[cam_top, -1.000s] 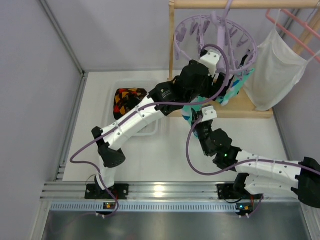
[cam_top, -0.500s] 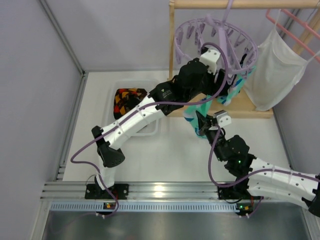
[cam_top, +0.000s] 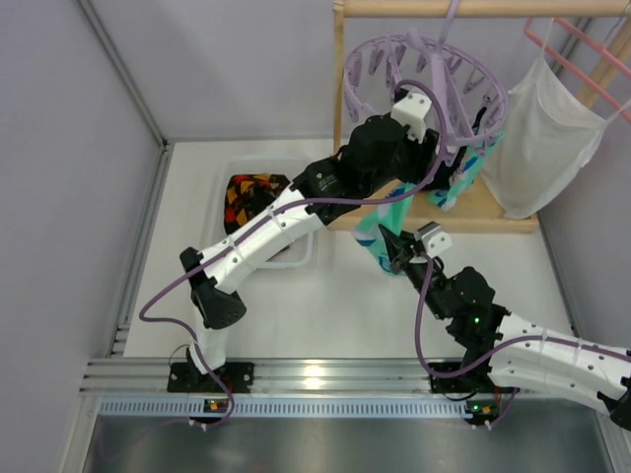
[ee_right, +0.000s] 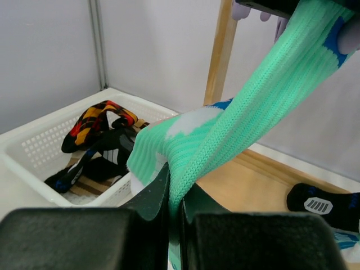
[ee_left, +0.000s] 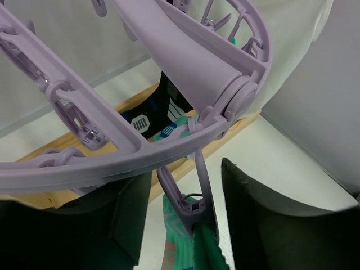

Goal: Remove the socks clipped to the hanger

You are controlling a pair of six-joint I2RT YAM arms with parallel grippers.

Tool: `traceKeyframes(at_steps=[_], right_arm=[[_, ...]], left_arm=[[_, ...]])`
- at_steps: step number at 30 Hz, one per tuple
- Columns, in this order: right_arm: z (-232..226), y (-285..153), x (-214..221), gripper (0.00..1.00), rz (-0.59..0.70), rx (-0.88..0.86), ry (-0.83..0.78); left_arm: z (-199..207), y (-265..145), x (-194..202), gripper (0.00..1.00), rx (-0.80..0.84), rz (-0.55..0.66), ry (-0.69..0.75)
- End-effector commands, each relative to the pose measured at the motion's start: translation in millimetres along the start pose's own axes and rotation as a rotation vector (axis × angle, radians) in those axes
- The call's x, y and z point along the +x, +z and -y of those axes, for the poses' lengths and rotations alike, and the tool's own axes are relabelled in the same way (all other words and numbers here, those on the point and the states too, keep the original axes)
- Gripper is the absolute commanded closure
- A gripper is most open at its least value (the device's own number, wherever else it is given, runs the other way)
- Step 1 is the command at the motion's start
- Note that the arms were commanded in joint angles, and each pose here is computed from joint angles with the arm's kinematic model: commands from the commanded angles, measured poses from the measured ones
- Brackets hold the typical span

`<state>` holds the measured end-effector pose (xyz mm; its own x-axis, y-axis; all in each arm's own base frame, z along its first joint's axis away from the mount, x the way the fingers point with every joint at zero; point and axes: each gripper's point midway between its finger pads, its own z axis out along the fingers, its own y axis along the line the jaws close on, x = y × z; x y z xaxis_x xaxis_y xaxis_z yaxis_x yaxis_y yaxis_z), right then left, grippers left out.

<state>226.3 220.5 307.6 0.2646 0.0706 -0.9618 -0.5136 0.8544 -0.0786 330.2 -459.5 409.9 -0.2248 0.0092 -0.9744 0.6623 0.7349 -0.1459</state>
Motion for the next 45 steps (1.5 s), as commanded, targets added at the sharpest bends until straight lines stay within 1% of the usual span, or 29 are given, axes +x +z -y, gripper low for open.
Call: traceKeyframes(at_steps=[1,2,3,4,6,9,13,17,18,19,20,21,23,24,26,29,33,34,35,36,37,38,39,40,41,42,43,44,45], right_arm=[[-13.6,-2.6,6.1,1.00,-0.010,-0.084,-0.024],[-14.7,-3.3,6.7,1.00,-0.010,-0.092,-0.025],[-15.6,-4.1,10.1,1.00,-0.019,-0.097,-0.029],[-16.0,-4.8,10.5,1.00,-0.018,-0.100,-0.027],[-18.2,-8.6,18.8,1.00,-0.032,-0.114,-0.027],[-17.7,-16.6,35.3,1.00,-0.061,-0.115,-0.019],[-14.6,-28.3,52.0,1.00,-0.084,-0.104,0.013],[-10.5,-37.1,57.8,1.00,-0.092,-0.087,0.056],[-10.6,-37.8,57.7,1.00,-0.098,-0.089,0.058],[-11.3,-38.2,58.5,1.00,-0.108,-0.090,0.069],[-11.3,-39.4,60.5,1.00,-0.126,-0.091,0.073],[-11.5,-39.9,62.7,1.00,-0.138,-0.089,0.078],[-10.5,-39.7,65.3,1.00,-0.161,-0.072,0.101],[-11.1,-41.0,71.1,1.00,-0.187,-0.071,0.099],[-13.3,-38.3,73.4,1.00,-0.217,-0.069,0.106],[-17.9,-32.0,75.5,1.00,-0.259,-0.068,0.120],[-24.5,-13.4,59.6,1.00,-0.249,-0.078,0.136],[-26.6,-4.2,42.2,1.00,-0.212,-0.084,0.151],[-33.6,2.6,41.6,1.00,-0.219,-0.106,0.149],[-37.9,8.9,35.5,1.00,-0.212,-0.121,0.153],[-40.5,20.6,13.8,1.00,-0.174,-0.134,0.159],[-50.8,30.2,16.6,1.00,-0.191,-0.165,0.149],[-55.1,38.4,10.7,1.00,-0.186,-0.178,0.147],[-56.9,53.9,-14.5,1.00,-0.142,-0.184,0.158],[-71.1,65.8,-5.3,1.00,-0.172,-0.226,0.151],[-74.9,75.8,-9.6,1.00,-0.164,-0.248,0.121],[-72.7,94.4,-33.1,1.00,-0.120,-0.250,0.139],[-86.0,107.8,-20.1,1.00,-0.150,-0.300,0.139],[-88.1,119.1,-24.3,1.00,-0.139,-0.312,0.141]], left_arm=[[0.9,-7.1,-43.5,0.48,0.031,0.141,-0.023],[0.2,-6.9,-44.4,0.52,0.030,0.144,-0.023],[-0.9,-5.4,-43.9,0.60,0.026,0.144,-0.020],[-2.6,-5.8,-45.3,0.62,0.024,0.148,-0.019],[-4.0,-4.3,-44.4,0.75,0.019,0.147,-0.016],[-7.6,-3.9,-43.3,0.87,0.006,0.145,-0.015],[-8.9,-3.7,-42.3,0.89,-0.001,0.143,-0.015],[-6.8,-7.5,-37.9,0.68,0.015,0.128,-0.029],[-9.3,-6.1,-27.0,0.51,0.005,0.104,-0.031],[-14.2,-7.5,-22.4,0.41,-0.018,0.094,-0.047],[-16.9,-16.0,-26.6,0.33,-0.030,0.104,-0.058],[-21.9,-13.6,-7.2,0.24,-0.051,0.063,-0.055],[-36.8,-30.6,-5.9,0.16,-0.118,0.066,-0.083],[-46.1,-32.3,17.5,0.04,-0.157,0.022,-0.077],[-70.5,-59.3,17.8,0.02,-0.270,0.045,-0.111],[-104.3,-102.4,43.9,0.02,-0.398,0.035,-0.143],[-170.0,-164.0,91.0,0.02,-0.573,-0.001,-0.268],[-186.4,-186.4,107.7,0.02,-0.611,-0.027,-0.276],[-199.9,-199.2,112.7,0.02,-0.653,-0.033,-0.284],[-218.1,-214.0,114.1,0.02,-0.713,-0.027,-0.293],[-228.0,-230.9,111.0,0.02,-0.758,-0.009,-0.292],[-234.8,-246.5,120.2,0.02,-0.802,-0.060,-0.270],[-243.7,-258.7,118.5,0.02,-0.845,-0.061,-0.268],[-247.9,-274.0,114.2,0.02,-0.873,-0.051,-0.263],[-250.1,-287.1,116.3,0.02,-0.893,-0.074,-0.248],[-250.8,-298.9,106.4,0.02,-0.897,-0.056,-0.242],[-250.9,-318.2,94.8,0.02,-0.904,-0.006,-0.247],[-250.4,-330.7,88.1,0.02,-0.905,0.022,-0.248],[-250.2,-343.0,81.7,0.02,-0.903,0.037,-0.226]])
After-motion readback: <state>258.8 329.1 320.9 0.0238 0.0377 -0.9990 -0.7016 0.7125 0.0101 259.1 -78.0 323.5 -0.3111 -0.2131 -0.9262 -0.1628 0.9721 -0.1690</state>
